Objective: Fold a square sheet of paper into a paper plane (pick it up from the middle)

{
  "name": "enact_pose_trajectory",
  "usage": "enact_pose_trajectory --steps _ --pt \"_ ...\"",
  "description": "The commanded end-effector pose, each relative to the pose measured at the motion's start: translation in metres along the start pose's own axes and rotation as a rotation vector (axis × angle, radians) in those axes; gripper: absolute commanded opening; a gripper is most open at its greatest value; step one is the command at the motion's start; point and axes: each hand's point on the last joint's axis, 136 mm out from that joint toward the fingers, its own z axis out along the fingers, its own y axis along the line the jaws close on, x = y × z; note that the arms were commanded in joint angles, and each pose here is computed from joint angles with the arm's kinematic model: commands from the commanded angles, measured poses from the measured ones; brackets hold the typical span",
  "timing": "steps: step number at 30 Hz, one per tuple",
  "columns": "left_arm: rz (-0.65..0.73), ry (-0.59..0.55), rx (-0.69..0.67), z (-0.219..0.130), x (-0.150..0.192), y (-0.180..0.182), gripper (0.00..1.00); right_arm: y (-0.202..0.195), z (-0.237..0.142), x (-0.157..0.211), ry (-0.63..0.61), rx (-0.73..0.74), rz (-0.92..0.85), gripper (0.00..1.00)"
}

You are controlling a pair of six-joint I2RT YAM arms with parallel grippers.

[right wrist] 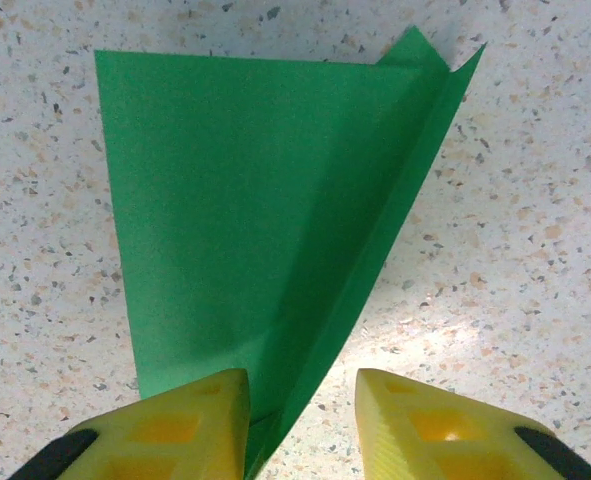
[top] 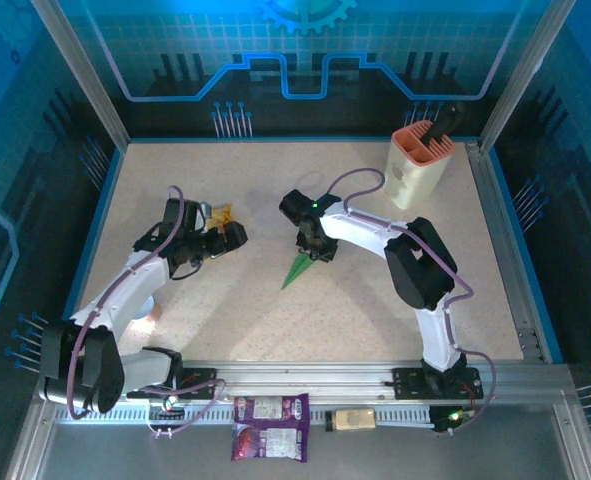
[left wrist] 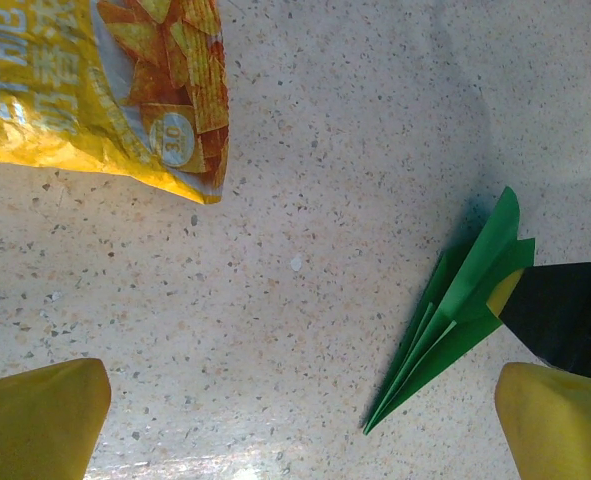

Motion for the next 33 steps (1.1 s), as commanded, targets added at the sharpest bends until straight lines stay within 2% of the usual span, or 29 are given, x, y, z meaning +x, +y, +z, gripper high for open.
enact_pose_trajectory --steps 1,8,12,18,23,28,33 --pt "-0.007 0.019 0.01 0.003 0.003 0.003 1.0 -0.006 -0.009 0.006 -0.001 0.009 0.012 0.32" --pt "-0.012 0.027 0.015 0.003 0.004 0.002 1.0 -0.006 -0.015 0.004 -0.019 -0.016 0.01 0.11" --pt "-0.007 0.017 0.026 0.0 0.002 -0.001 1.0 0.004 -0.027 -0.003 -0.054 -0.084 -0.055 0.0" --pt "-0.017 0.003 0.041 -0.004 -0.001 -0.005 1.0 0.037 -0.06 -0.011 -0.094 -0.272 -0.241 0.0" --pt "-0.056 0.015 0.076 0.0 -0.001 -0.01 1.0 0.058 -0.075 -0.005 -0.093 -0.49 -0.381 0.0" --pt "-0.126 0.046 0.161 0.012 0.001 -0.022 1.0 0.058 -0.065 0.006 0.006 -0.701 -0.404 0.0" --pt "-0.163 0.112 0.218 0.032 0.014 -0.034 1.0 0.042 -0.035 0.016 0.112 -0.766 -0.367 0.0"
